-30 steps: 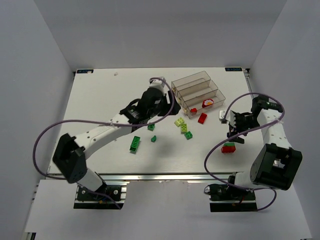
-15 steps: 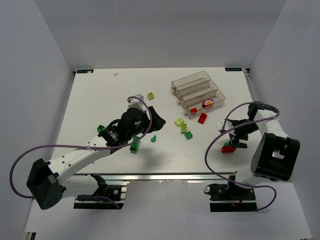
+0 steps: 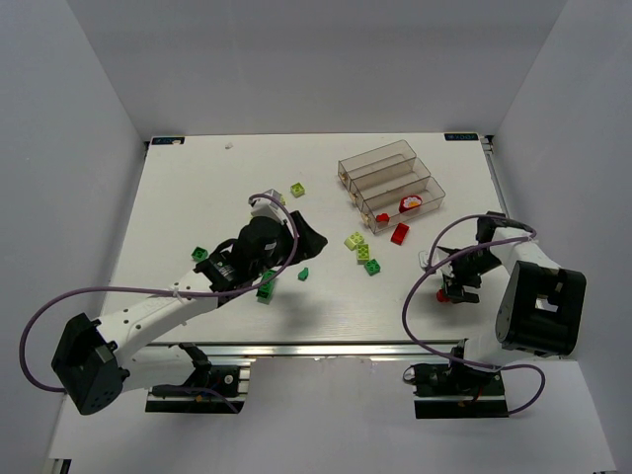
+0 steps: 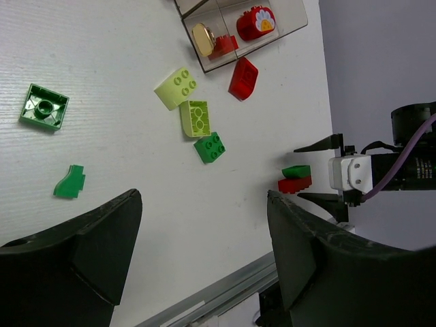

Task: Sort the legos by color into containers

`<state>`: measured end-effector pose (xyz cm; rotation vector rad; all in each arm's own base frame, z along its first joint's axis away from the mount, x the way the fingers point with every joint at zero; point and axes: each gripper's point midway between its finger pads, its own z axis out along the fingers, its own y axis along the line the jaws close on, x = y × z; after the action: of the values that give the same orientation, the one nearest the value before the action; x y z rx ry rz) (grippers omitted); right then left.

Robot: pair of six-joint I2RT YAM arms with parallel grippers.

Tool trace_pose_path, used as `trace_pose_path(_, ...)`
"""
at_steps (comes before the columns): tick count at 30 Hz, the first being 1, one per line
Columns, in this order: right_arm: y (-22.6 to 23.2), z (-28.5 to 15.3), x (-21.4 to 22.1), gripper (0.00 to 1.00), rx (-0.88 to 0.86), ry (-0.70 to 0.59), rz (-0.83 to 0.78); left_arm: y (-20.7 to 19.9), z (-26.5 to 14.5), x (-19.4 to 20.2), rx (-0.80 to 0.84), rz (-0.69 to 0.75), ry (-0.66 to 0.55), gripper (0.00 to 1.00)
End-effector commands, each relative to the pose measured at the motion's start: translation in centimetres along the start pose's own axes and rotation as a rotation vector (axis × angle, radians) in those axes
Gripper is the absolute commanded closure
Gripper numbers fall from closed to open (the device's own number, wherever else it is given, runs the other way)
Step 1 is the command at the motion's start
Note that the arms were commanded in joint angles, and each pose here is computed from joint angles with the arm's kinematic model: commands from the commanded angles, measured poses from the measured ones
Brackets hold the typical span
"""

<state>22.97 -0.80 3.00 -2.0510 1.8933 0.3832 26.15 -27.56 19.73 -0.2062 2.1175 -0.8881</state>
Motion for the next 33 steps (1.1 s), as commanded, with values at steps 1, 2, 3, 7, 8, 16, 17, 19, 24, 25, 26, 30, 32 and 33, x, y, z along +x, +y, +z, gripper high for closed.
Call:
trace_pose_path(1, -0.5, 0.3, 0.1, 0.12, 0.018, 0.013, 0.006, -1.2, -0.9, -1.0, 0.052, -0.026, -0.029, 0.16)
trace_pose_path(2, -0.5, 0.3, 0.1, 0.14, 0.012, 0.016, 0.004, -1.4, -0.9, -1.0, 0.058, -0.03, -0.026, 0.16)
trace_pose_path(3, -0.4, 0.4, 0.0, 0.15, 0.008, 0.017, 0.003, -1.5, -1.0, -1.0, 0.065, -0.034, -0.028, 0.16)
trace_pose_path(7, -0.1, 0.6, 0.1, 0.22, -0.013, 0.03, -0.011, -2.5, -1.2, -1.1, 0.109, -0.058, -0.026, 0.16)
trace_pose_path(8, 0.1, 0.7, 0.2, 0.23, -0.021, 0.036, -0.015, -2.7, -1.2, -1.1, 0.122, -0.062, -0.026, 0.16)
trace_pose_path(16, 1.3, 1.4, 0.3, 0.39, -0.07, 0.053, -0.025, -3.2, -1.4, -0.3, 0.175, -0.111, -0.001, 0.16)
trace_pose_path(17, 1.3, 1.4, 0.2, 0.41, -0.071, 0.046, -0.019, -3.6, -1.5, -0.5, 0.193, -0.115, -0.01, 0.16)
trace_pose_path(19, 1.2, 1.2, 0.0, 0.49, -0.075, 0.042, -0.014, -3.7, -1.5, -0.4, 0.205, -0.125, -0.008, 0.15)
trace_pose_path(24, 0.2, 0.2, -1.1, 0.63, -0.044, 0.0, 0.003, -5.1, -1.8, -0.2, 0.279, -0.173, 0.011, 0.14)
trace_pose_path(25, -0.2, -0.2, -1.6, 0.66, -0.032, -0.014, 0.002, -5.4, -1.8, -0.4, 0.298, -0.183, -0.001, 0.13)
trace_pose_path(26, -1.0, -1.0, -2.7, 0.67, -0.004, -0.052, 0.001, -5.7, -1.9, -0.4, 0.315, -0.189, 0.006, 0.13)
trace_pose_path(30, -2.7, -3.0, -7.1, 0.74, 0.046, -0.161, -0.006, -6.6, -1.9, 0.4, 0.368, -0.205, 0.052, 0.1)
trace_pose_path(32, -3.3, -3.9, -9.7, 0.77, 0.072, -0.229, -0.013, -6.8, -1.7, 0.9, 0.385, -0.205, 0.07, 0.1)
trace_pose_path(33, -3.6, -4.3, -11.5, 0.78, 0.074, -0.254, -0.015, -7.1, -1.7, 1.2, 0.4, -0.206, 0.091, 0.1)
